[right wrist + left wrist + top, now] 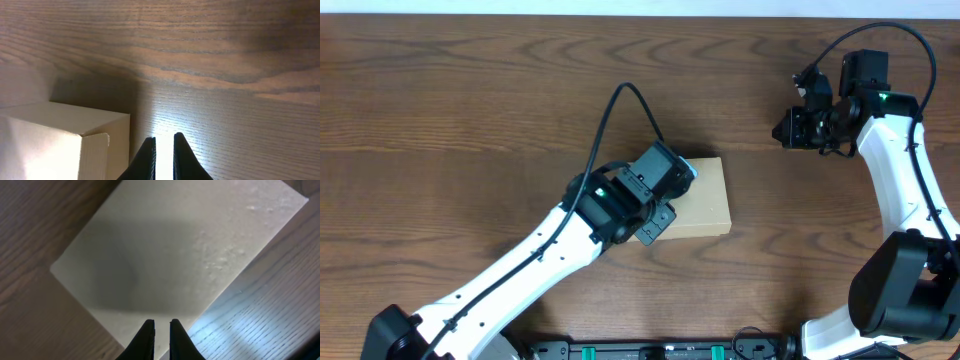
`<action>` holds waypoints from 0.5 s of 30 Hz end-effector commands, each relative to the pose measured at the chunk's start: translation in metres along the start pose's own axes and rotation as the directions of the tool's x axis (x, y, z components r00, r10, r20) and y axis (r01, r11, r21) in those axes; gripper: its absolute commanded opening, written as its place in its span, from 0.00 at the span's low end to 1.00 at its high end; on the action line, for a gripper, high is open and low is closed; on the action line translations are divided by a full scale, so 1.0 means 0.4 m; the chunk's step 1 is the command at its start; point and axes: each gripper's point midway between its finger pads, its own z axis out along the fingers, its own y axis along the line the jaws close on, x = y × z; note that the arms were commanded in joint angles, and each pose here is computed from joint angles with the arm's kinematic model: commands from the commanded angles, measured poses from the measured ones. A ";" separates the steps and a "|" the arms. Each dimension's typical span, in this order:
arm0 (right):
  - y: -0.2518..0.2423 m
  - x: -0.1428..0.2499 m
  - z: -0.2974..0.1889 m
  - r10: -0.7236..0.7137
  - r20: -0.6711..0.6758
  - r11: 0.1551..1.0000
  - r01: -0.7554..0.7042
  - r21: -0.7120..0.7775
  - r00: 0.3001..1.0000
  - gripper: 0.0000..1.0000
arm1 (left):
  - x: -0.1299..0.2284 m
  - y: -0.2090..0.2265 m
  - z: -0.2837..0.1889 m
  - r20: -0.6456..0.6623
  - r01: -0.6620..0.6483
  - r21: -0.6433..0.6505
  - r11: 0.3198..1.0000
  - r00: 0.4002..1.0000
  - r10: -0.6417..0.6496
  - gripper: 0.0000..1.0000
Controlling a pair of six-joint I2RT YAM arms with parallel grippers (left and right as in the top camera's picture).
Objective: Pack container
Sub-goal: 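Press down on the closed lid with the left gripper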
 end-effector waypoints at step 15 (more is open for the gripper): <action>0.017 -0.002 -0.007 -0.031 0.007 0.999 0.031 -0.013 1.000 0.04 | 0.051 -0.043 0.181 -0.196 -0.062 0.036 0.997 0.978 0.068 0.11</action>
